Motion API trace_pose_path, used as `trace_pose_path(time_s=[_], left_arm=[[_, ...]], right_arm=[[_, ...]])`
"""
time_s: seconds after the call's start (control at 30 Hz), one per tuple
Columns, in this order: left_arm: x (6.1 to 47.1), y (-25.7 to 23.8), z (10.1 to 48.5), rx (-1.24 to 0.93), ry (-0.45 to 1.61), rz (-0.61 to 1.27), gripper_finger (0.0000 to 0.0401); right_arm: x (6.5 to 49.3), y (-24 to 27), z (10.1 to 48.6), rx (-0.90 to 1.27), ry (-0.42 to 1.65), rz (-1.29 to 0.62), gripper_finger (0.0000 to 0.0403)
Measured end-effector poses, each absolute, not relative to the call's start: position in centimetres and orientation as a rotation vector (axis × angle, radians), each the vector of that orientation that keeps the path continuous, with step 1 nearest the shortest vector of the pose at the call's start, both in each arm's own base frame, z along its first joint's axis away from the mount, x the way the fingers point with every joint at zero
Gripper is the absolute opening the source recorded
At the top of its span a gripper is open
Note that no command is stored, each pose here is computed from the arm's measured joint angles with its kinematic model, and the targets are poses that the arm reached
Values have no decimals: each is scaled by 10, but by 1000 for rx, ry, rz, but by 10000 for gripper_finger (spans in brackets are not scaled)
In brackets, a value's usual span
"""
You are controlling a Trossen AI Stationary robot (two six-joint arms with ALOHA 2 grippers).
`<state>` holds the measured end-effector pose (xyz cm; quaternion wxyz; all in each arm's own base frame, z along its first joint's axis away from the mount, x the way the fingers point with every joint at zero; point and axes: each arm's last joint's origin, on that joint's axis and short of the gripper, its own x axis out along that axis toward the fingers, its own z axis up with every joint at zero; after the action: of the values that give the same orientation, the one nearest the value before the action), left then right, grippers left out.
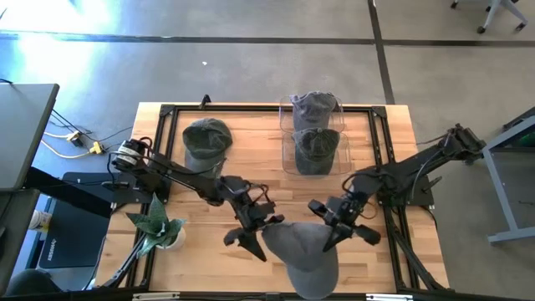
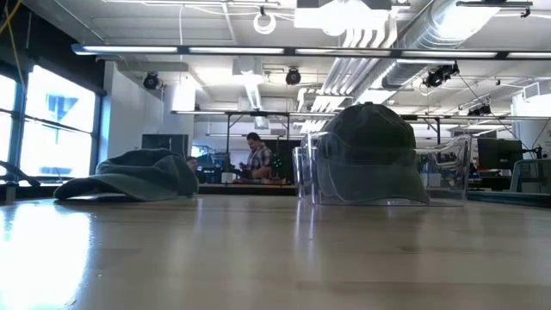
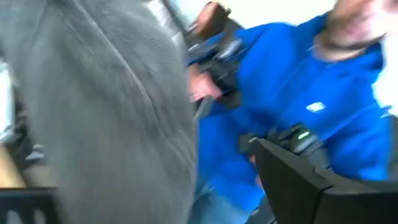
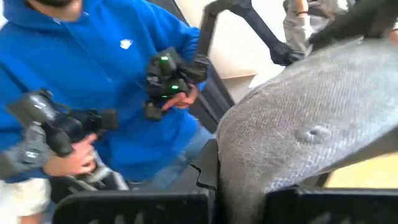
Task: Pick & Place hat
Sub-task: Put the gray cap into the top transparent bin
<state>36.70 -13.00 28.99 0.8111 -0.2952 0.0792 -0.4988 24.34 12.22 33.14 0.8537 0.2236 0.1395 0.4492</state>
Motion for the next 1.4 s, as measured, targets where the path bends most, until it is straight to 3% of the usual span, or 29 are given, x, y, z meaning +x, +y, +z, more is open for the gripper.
trace_pose_path(time_s=[0.3, 0.9, 1.1, 1.27, 1.4], left_arm=[[357, -145, 303, -678, 86, -1148, 178], [370, -126, 294, -668, 63, -913, 169], [367, -133, 290, -575, 100, -1003, 98], [369, -133, 269, -560, 304, -952, 15], [370, -129, 250, -513, 455, -836, 16]], right_arm=[[227, 136, 340, 525, 311, 1008, 4], [234, 126, 333, 367, 240, 874, 7], [234, 135, 317, 302, 318, 828, 3], [238, 141, 277, 284, 430, 737, 10], [237, 137, 236, 274, 523, 608, 9]])
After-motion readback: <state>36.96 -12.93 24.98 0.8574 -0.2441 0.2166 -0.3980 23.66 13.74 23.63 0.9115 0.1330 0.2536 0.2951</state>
